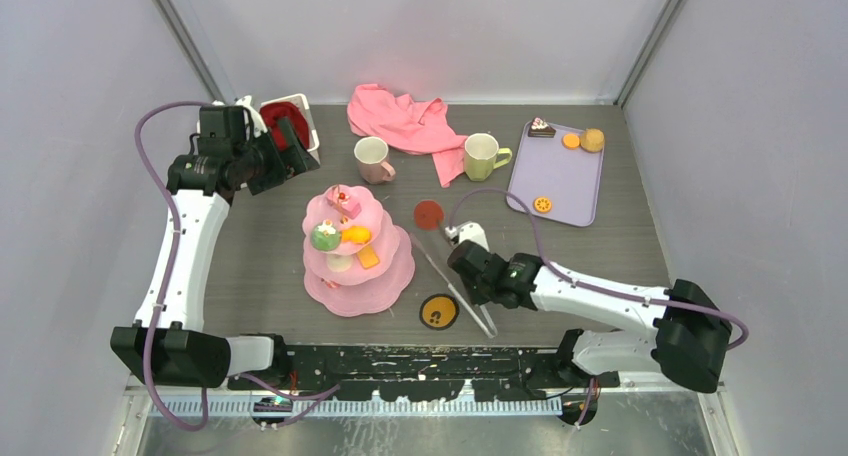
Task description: Serve the afternoon tea
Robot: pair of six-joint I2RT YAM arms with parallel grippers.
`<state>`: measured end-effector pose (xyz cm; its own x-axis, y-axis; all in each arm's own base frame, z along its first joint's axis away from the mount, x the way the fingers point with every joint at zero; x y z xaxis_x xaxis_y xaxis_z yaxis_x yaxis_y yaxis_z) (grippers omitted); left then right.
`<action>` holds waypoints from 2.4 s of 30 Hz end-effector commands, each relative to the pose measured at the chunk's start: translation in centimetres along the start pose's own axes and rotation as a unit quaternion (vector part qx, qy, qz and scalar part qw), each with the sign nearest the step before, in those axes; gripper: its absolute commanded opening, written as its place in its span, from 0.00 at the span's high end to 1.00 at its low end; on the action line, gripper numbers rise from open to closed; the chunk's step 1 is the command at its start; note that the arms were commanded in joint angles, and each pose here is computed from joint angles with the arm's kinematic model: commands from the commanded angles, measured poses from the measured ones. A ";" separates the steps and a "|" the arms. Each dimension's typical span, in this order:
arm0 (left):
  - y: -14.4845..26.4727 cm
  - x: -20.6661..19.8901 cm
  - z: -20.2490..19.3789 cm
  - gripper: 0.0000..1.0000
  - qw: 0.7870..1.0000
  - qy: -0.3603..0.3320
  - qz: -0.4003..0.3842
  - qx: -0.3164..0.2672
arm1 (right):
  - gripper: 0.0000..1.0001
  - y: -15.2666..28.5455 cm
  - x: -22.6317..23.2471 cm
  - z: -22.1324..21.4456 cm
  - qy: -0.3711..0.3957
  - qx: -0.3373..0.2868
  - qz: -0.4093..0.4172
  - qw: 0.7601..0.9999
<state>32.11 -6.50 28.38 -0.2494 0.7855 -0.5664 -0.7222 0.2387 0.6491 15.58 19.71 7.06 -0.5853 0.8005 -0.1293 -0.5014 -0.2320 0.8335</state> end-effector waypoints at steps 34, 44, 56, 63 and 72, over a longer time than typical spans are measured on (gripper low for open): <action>0.8 -1.2 1.0 0.12 0.999 -0.004 -0.025 -0.021 | 0.00 -4.1 -11.7 5.2 -0.175 -0.151 -0.112 0.966; 0.9 -1.3 1.2 0.12 0.999 0.000 -0.025 -0.024 | 0.00 -4.4 -11.1 4.8 -0.204 -0.224 -0.133 0.944; 1.1 -1.6 1.4 0.12 0.999 0.000 -0.030 -0.026 | 0.00 -7.0 -10.2 2.9 -0.193 -0.208 -0.149 0.947; 0.2 -1.2 1.3 0.12 1.000 0.002 -0.019 -0.015 | 0.05 -7.9 -9.4 1.3 -0.183 -0.193 -0.166 0.950; -0.1 -1.1 1.2 0.12 1.000 0.003 -0.019 -0.012 | 0.50 -7.6 -9.1 1.1 -0.182 -0.192 -0.188 0.946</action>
<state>32.61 -6.52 27.75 -0.2676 0.7821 -0.5628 -0.7074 0.2370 0.6659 25.34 15.07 2.46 -0.1409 0.9819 -0.1264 -0.8550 -0.0563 0.5156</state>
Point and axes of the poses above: each gripper's point midway between its finger pads, its own y axis back along the fingers, its own x axis along the line the jaws close on, z = x × y, the point moved 1 cm from there along y, back along the fingers, and after that the axes turned 12 degrees about y, right-handed, at the moved point
